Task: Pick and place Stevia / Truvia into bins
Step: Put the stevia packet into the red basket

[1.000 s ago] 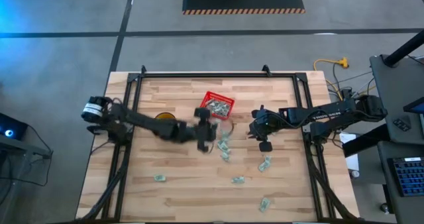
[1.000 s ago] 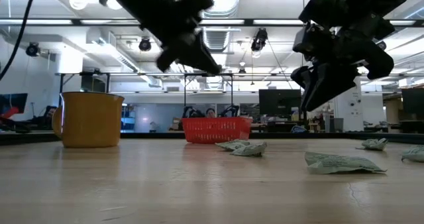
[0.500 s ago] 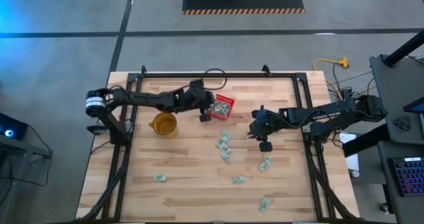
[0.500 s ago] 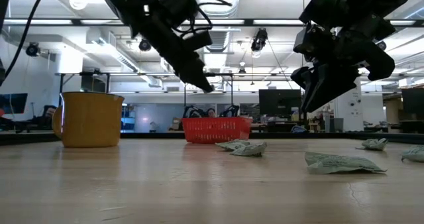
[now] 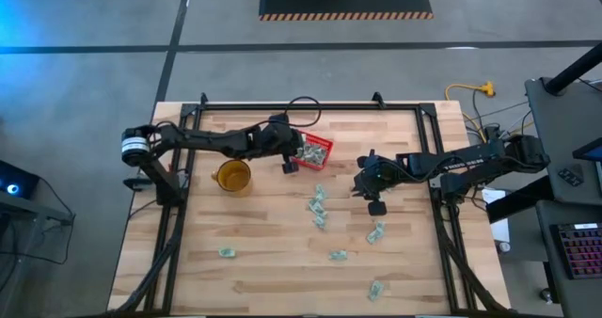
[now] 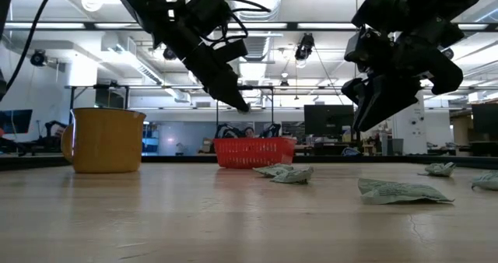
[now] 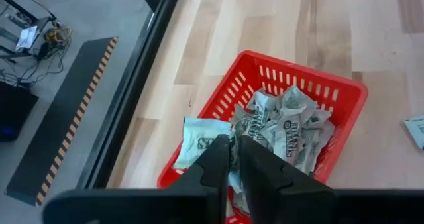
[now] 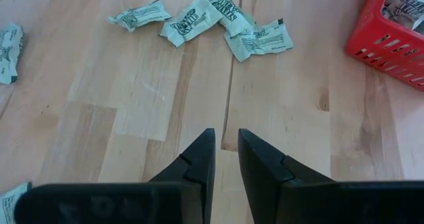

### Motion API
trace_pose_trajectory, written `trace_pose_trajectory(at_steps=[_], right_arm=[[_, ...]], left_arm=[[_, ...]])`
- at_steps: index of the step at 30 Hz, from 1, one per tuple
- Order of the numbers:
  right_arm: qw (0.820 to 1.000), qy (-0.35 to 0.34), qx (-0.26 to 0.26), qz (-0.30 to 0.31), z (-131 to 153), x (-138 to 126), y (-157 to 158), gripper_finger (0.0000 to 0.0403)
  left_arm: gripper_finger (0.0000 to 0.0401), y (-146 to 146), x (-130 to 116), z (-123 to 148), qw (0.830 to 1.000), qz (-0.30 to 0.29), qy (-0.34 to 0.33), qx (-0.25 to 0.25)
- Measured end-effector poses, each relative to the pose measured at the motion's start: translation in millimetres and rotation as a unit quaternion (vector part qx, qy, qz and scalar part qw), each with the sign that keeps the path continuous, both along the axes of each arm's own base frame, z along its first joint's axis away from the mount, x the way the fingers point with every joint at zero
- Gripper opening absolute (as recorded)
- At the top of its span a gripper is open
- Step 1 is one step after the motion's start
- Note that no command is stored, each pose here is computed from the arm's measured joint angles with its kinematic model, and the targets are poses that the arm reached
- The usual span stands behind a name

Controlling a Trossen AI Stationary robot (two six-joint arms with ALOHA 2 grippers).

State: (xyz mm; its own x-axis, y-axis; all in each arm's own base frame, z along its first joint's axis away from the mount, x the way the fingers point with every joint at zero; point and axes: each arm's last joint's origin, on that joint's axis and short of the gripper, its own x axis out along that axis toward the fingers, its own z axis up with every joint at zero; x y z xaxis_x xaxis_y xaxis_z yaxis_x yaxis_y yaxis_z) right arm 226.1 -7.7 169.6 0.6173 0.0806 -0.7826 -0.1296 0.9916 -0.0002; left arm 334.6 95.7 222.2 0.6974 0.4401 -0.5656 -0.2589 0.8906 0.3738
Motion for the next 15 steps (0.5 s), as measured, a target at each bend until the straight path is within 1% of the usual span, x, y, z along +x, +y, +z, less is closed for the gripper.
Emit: trace_pose_trajectory(at_steps=[6, 10, 13, 15], right_arm=[[1.000, 0.000, 0.001, -0.001, 0.0, 0.0, 0.0, 0.0057], [1.000, 0.006, 0.006, -0.006, -0.6, -0.8, 0.1, 0.0057], [0.999, 0.039, 0.025, -0.030, -3.7, -5.9, 0.4, 0.0057], [0.994, 0.083, 0.041, -0.054, -6.1, -12.3, 0.7, 0.0057]], left_arm=[[0.0085, 0.7, 0.1, 0.6, 1.000, 0.010, -0.002, 0.008], [0.0113, 0.7, 0.0, 0.6, 1.000, 0.011, -0.002, 0.007], [0.0122, -1.8, 0.6, 0.4, 0.999, 0.026, -0.015, -0.017], [0.0123, -4.9, 0.5, -0.9, 0.999, 0.032, -0.018, -0.038]])
